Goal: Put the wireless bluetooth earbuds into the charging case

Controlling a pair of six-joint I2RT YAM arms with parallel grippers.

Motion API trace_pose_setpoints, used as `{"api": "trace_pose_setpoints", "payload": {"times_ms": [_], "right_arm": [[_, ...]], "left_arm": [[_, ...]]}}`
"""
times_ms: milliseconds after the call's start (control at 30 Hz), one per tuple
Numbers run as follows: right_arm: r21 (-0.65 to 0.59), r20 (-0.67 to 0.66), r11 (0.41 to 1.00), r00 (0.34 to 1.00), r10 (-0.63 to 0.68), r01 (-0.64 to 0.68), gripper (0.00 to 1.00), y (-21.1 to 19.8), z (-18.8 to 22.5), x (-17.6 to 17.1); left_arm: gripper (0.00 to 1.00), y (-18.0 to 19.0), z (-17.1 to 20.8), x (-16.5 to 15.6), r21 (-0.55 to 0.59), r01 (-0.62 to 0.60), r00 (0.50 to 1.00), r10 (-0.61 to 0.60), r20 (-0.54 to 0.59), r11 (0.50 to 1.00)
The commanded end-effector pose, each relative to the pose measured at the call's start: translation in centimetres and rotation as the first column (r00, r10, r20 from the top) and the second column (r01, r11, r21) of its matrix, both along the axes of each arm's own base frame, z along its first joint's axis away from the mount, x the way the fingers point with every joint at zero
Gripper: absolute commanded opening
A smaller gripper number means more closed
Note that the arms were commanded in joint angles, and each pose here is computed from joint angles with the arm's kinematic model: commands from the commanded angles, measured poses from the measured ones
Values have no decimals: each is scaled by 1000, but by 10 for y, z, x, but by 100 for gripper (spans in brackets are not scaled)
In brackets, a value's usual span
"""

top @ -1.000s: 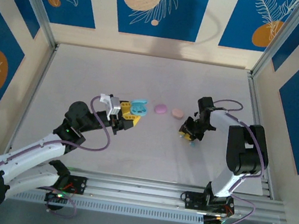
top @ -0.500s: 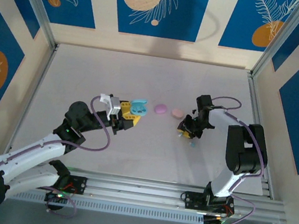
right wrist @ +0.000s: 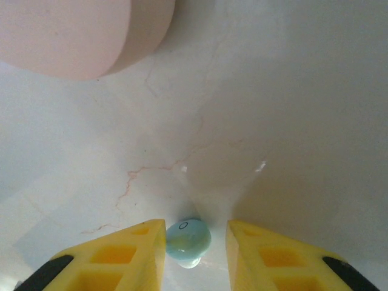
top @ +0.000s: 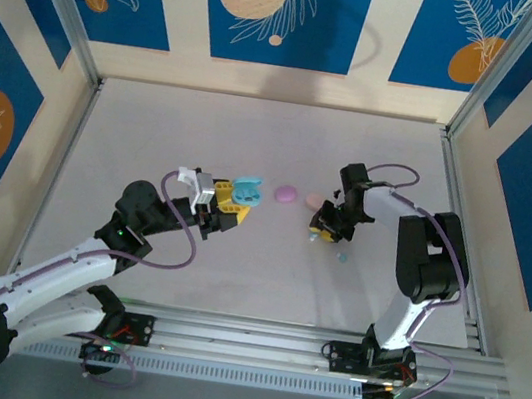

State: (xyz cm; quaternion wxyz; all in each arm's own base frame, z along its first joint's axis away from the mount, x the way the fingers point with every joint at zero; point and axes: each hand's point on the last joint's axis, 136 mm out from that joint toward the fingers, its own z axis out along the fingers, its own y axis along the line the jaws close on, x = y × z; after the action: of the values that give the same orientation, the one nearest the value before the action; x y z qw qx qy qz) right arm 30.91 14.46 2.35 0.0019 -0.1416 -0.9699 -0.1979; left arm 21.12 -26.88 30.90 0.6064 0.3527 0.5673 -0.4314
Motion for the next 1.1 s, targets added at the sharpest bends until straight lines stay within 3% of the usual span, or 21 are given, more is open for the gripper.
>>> {"api": "trace_pose_setpoints", "payload": {"times_ms": [0, 500, 1067], "right_arm": [[-28, -23, 999, 1000, 17, -18, 34, 0, 1, -1], [-61, -74, 997, 996, -43, 39, 36, 6, 1, -5], [-72, -68, 997, 997, 25, -29, 31, 23, -2, 1]], "left_arm": [[37, -1, 5, -3, -11, 2, 1000, -2, 22, 1000], [37, 1, 5, -3, -4, -5, 1000, 5, 26, 1000], [37, 1, 5, -4, -4, -7, 1000, 7, 24, 1000]]}}
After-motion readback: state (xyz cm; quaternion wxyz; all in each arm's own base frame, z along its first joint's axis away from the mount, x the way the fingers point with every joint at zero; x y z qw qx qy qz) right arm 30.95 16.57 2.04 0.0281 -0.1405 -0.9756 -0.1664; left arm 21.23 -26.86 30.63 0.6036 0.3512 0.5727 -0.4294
